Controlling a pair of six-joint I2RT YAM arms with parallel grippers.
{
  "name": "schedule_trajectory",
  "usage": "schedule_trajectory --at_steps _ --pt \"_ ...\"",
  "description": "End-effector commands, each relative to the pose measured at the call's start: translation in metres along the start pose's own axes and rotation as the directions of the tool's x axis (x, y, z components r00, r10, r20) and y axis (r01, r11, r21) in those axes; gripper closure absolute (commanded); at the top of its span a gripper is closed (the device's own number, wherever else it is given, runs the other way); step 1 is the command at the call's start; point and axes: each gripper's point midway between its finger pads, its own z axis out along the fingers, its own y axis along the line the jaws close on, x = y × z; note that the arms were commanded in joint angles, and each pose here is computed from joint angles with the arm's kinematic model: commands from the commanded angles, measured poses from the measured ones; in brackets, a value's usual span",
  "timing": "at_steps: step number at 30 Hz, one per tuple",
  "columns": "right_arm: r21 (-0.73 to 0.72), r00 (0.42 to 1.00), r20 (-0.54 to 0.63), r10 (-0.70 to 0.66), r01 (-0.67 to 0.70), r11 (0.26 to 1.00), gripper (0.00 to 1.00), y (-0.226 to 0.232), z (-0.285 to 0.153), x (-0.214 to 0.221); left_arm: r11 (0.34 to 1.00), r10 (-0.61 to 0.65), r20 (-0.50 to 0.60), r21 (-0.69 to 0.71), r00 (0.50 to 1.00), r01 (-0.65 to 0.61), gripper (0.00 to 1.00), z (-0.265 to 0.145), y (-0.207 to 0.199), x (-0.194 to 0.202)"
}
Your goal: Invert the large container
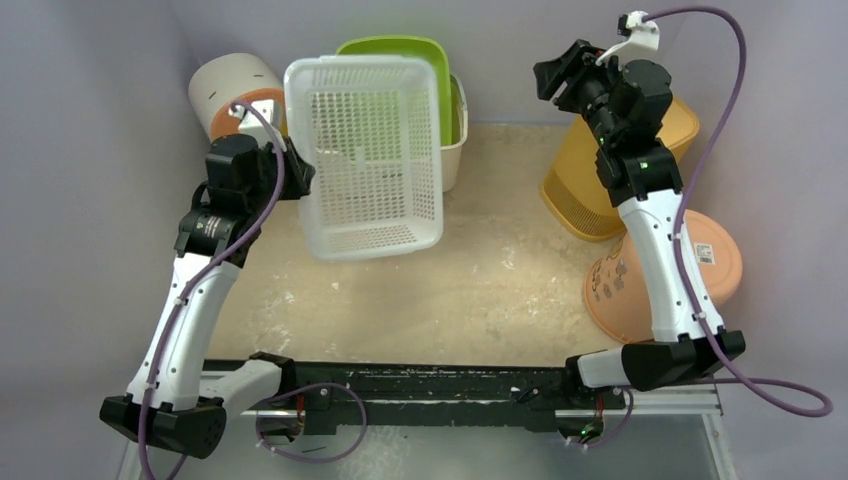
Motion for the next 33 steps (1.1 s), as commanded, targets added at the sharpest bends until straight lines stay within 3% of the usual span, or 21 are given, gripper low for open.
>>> schedule_trajectory --at_steps 1,6,11,19,27,33 --pt "0.044 0.997 0.074 0.029 -0.032 0.999 0.38 -0.002 -0.020 -0.029 0.979 0.078 -0.044 -0.185 0.996 -0.085 1.00 0.000 0.038 0.013" --pt "0.068 0.996 0.085 0.028 -0.034 0.997 0.38 -0.006 -0.027 -0.032 0.934 0.187 -0.135 -0.281 0.973 -0.219 1.00 0.006 0.049 0.027" --pt "0.085 0.996 0.081 0.040 -0.047 0.995 0.38 -0.010 -0.037 -0.026 0.871 0.349 -0.235 -0.276 0.907 -0.407 1.00 0.012 0.025 0.053" --pt "0.099 0.997 0.040 0.065 -0.069 0.993 0.38 -0.017 -0.046 -0.004 0.745 0.509 -0.309 -0.309 0.803 -0.591 1.00 0.014 0.007 0.081" --pt "0.121 0.996 0.024 0.082 -0.084 0.989 0.38 -0.025 -0.046 0.012 0.609 0.671 -0.322 -0.274 0.668 -0.744 1.00 0.018 -0.044 0.112" --pt "0.124 0.996 0.023 0.083 -0.085 0.989 0.38 -0.026 -0.043 0.015 0.569 0.719 -0.303 -0.261 0.626 -0.780 1.00 0.024 -0.071 0.138"
